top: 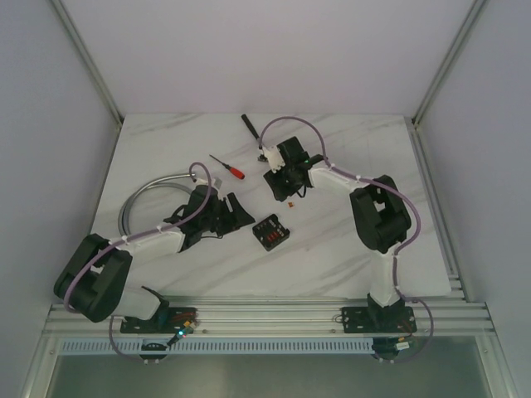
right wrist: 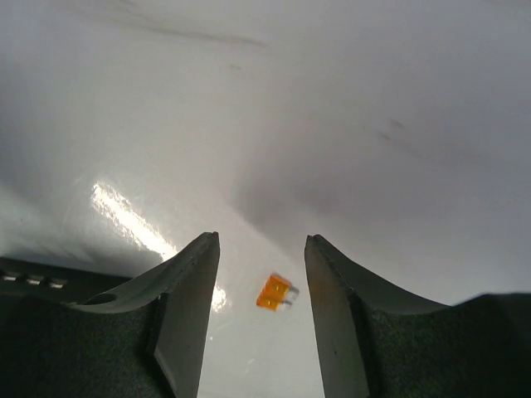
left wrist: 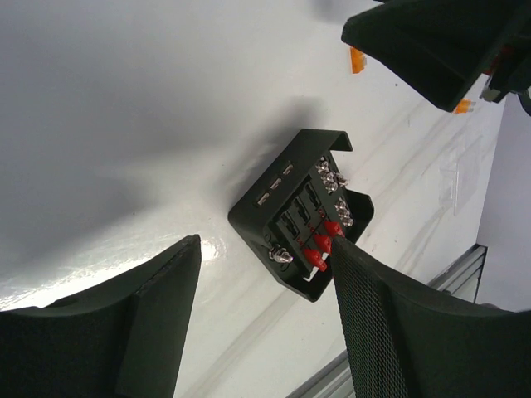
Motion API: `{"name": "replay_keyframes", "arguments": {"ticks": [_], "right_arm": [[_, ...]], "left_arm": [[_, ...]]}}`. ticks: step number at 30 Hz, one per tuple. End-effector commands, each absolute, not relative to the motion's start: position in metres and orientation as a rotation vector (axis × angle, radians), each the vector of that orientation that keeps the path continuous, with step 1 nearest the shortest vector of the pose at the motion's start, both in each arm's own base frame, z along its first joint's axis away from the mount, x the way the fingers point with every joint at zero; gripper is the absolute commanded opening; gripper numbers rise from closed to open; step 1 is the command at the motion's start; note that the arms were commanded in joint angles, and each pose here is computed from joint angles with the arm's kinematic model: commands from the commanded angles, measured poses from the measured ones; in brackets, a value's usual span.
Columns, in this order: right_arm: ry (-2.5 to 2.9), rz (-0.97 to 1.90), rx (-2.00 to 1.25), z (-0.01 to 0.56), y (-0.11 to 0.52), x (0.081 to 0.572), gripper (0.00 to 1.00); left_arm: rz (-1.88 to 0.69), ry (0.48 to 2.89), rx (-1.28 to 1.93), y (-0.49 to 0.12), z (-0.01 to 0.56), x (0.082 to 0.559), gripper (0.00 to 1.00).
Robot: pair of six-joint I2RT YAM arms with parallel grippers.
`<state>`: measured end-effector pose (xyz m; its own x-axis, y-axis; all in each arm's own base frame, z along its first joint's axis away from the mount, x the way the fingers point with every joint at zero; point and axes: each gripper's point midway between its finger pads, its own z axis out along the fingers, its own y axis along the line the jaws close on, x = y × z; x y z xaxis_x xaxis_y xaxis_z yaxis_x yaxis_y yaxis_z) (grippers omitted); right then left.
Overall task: Snap on the fuse box
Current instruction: Pick up the fuse from the center of the board.
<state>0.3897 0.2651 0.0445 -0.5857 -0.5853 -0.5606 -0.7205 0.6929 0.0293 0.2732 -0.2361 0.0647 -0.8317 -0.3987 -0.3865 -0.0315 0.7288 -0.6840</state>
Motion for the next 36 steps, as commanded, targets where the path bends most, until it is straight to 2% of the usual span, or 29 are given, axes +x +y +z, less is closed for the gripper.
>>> {"name": "replay_keyframes", "arguments": {"ticks": [1, 13, 21, 36], "right_arm": [[2.343, 0.411, -1.064, 0.04, 0.279, 0.398, 0.52], [2.528, 0.362, -0.979, 0.012, 0.24, 0.367, 0.52], [2.597, 0.365, -0.94, 0.014, 0.224, 0.339, 0.49], [2.558, 0.498, -0.959, 0.013, 0.251, 0.341, 0.48]], "left_arm": [[-0.917, 2.418, -0.317, -0.228, 0.061, 0.269, 0.73], [-0.919, 2.424, -0.314, -0.227, 0.059, 0.269, 0.76], [-0.921, 2.425, -0.304, -0.227, 0.059, 0.268, 0.76], [-0.917, 2.42, -0.313, -0.225, 0.058, 0.265, 0.77]]}}
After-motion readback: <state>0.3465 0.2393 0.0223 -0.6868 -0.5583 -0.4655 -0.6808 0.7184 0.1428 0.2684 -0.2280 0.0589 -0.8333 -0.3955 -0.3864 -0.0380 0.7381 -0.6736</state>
